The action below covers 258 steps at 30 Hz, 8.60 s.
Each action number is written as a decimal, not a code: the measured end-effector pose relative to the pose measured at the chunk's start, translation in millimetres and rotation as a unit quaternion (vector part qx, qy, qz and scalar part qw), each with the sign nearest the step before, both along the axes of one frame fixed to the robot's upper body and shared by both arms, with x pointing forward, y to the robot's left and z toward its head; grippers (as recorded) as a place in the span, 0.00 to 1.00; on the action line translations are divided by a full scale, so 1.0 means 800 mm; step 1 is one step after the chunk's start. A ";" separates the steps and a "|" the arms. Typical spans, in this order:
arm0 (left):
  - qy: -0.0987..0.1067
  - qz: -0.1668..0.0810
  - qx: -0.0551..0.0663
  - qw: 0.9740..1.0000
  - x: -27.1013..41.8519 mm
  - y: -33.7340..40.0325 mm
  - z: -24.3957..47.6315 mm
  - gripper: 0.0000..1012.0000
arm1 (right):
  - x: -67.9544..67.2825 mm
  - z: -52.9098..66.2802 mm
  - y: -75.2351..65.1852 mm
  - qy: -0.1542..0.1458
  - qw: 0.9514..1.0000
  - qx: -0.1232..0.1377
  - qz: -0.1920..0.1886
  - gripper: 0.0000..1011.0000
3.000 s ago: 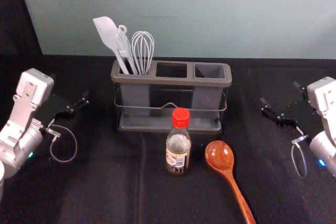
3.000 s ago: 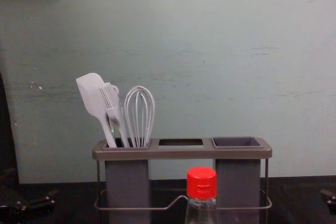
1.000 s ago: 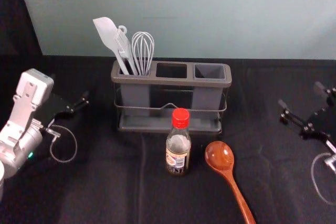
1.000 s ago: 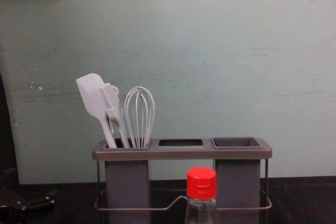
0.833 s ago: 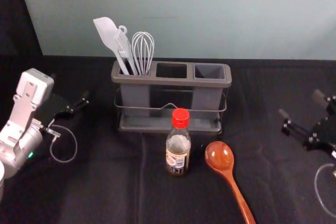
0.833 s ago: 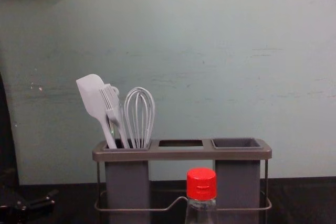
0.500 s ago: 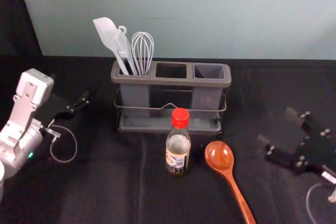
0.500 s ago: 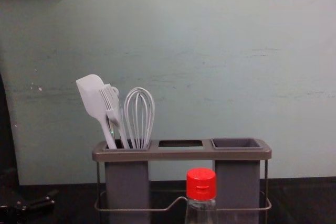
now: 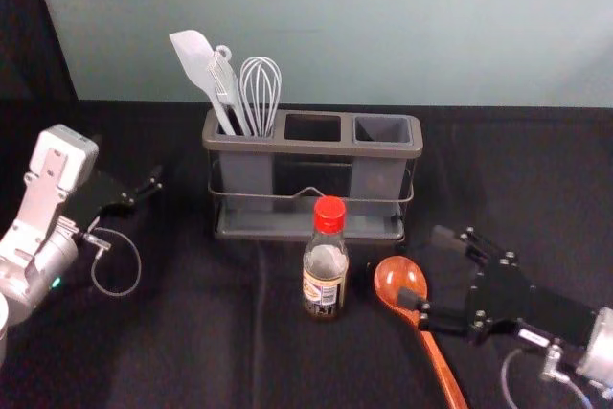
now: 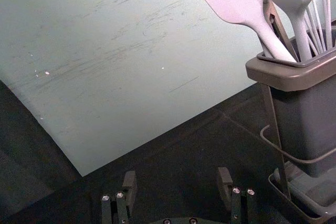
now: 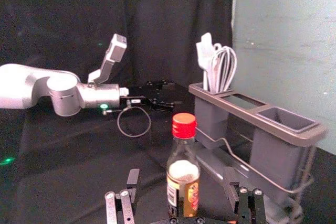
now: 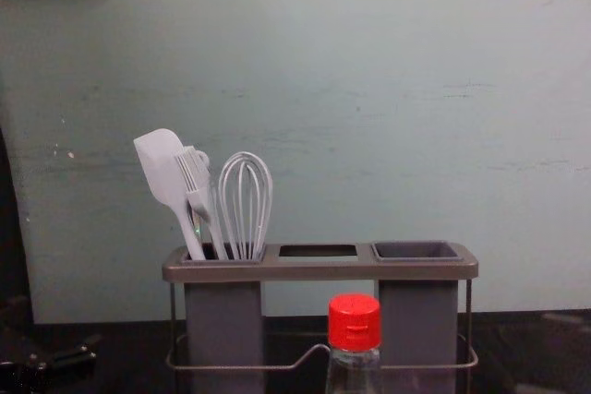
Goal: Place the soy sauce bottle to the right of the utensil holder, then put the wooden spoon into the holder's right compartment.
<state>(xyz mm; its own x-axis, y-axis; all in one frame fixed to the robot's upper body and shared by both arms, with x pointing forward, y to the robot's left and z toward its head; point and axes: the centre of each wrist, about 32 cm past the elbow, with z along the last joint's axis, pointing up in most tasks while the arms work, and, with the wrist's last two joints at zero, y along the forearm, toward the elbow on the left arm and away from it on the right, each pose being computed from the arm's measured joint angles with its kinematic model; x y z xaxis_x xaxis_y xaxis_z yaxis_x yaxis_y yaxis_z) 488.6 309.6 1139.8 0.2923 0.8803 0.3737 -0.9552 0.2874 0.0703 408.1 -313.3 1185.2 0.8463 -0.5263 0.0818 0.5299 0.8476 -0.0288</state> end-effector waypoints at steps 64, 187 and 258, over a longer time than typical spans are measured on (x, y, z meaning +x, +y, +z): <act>0.000 0.000 0.000 1.000 0.0000 0.0000 0.0000 0.99 | 0.097 -0.002 0.105 0.013 0.999 -0.003 0.029 0.92; 0.000 0.000 0.000 1.000 0.0000 0.0000 0.0000 0.99 | 0.129 -0.012 -0.005 -0.009 0.978 0.031 -0.207 0.39; 0.000 0.000 0.000 1.000 0.0000 0.0000 0.0000 0.99 | 0.071 0.059 -0.009 -0.104 0.979 0.038 -0.169 0.99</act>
<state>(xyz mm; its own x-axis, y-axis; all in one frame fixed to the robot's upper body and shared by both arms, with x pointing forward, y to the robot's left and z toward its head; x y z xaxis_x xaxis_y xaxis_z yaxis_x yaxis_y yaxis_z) 488.6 309.6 1139.8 0.2923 0.8803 0.3737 -0.9552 0.2874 0.0703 464.9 -320.5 1232.7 0.5921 -0.7845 0.1842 0.7680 0.6186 0.1657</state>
